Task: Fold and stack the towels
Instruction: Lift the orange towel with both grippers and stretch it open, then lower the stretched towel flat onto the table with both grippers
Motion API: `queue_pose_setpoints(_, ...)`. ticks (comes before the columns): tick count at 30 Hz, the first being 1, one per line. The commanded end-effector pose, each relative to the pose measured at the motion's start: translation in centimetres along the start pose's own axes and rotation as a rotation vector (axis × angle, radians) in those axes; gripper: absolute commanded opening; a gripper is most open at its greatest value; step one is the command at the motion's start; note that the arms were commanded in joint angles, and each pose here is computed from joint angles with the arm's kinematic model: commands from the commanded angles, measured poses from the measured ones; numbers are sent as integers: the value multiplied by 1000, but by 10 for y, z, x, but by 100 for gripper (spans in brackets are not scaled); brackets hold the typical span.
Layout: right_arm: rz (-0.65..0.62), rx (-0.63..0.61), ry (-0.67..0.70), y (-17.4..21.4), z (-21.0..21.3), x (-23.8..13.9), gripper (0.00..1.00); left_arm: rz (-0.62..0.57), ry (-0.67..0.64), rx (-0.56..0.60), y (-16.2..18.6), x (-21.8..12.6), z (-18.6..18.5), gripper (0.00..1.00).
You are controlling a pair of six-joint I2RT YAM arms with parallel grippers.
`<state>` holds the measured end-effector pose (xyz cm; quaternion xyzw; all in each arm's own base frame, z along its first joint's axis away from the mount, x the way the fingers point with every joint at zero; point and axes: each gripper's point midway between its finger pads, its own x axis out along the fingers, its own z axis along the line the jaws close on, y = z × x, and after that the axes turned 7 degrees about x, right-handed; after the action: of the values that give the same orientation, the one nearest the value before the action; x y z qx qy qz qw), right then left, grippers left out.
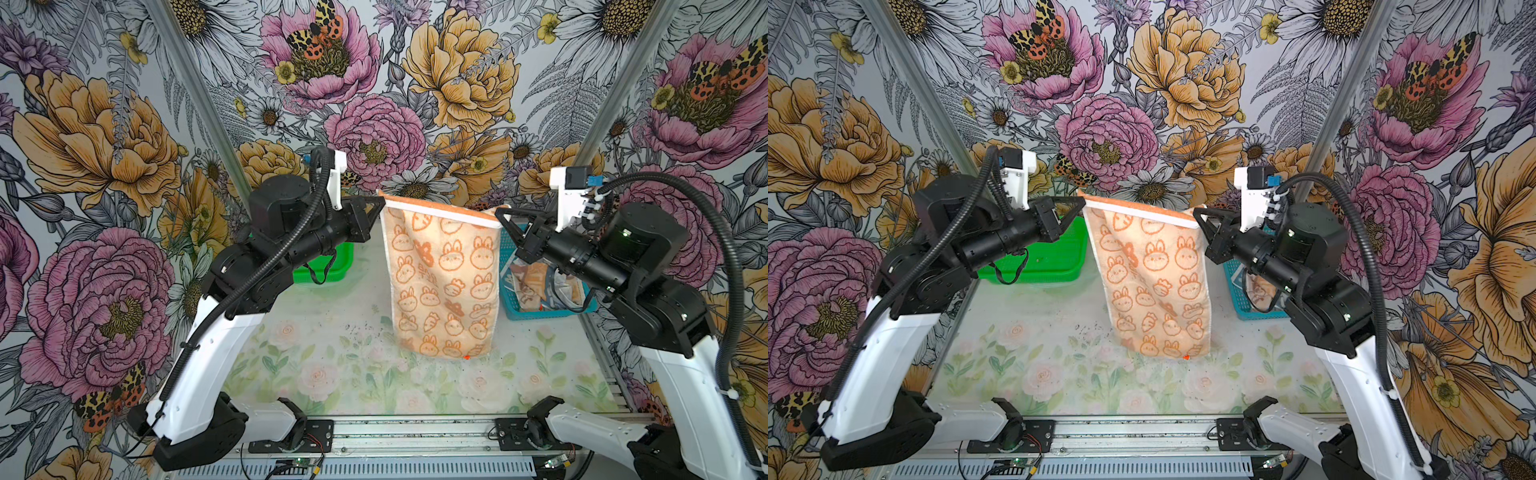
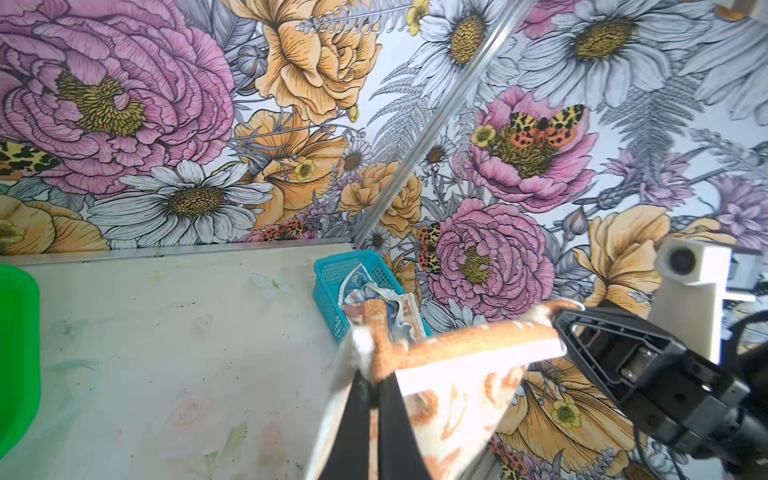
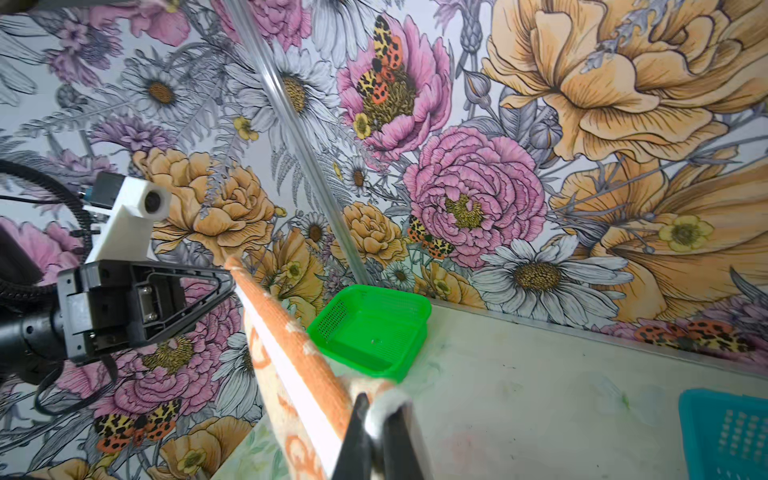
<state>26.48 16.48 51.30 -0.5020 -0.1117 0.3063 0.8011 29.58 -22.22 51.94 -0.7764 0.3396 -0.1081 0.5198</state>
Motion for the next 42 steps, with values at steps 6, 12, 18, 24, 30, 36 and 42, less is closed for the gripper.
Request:
queue_pose_setpoints(6, 289, 126, 426, 76, -166, 101, 0, 217, -335, -82, 51, 124, 162, 0)
queue_pose_setpoints(12, 421, 172, 454, 122, -236, 179, 0, 357, -427, -120, 104, 199, 253, 0)
queue_pose_setpoints(18, 505, 190, 462, 159, -274, 216, 0, 395, -473, -99, 123, 219, 285, 0)
queue_pose_setpoints(24, 519, 182, 467, 171, -296, 232, 0, 457, -507, -91, 151, 228, 308, 0)
queue_pose_setpoints(30, 579, 233, 455, 203, -293, 217, 0, 536, -542, -101, 184, 214, 309, 0)
queue_pose_setpoints(36, 625, 273, 465, 241, -281, 184, 0, 623, -615, -111, 231, 183, 301, 0)
queue_pose_setpoints(42, 652, 313, 503, 293, -271, 143, 0, 682, -644, -86, 266, 152, 280, 0)
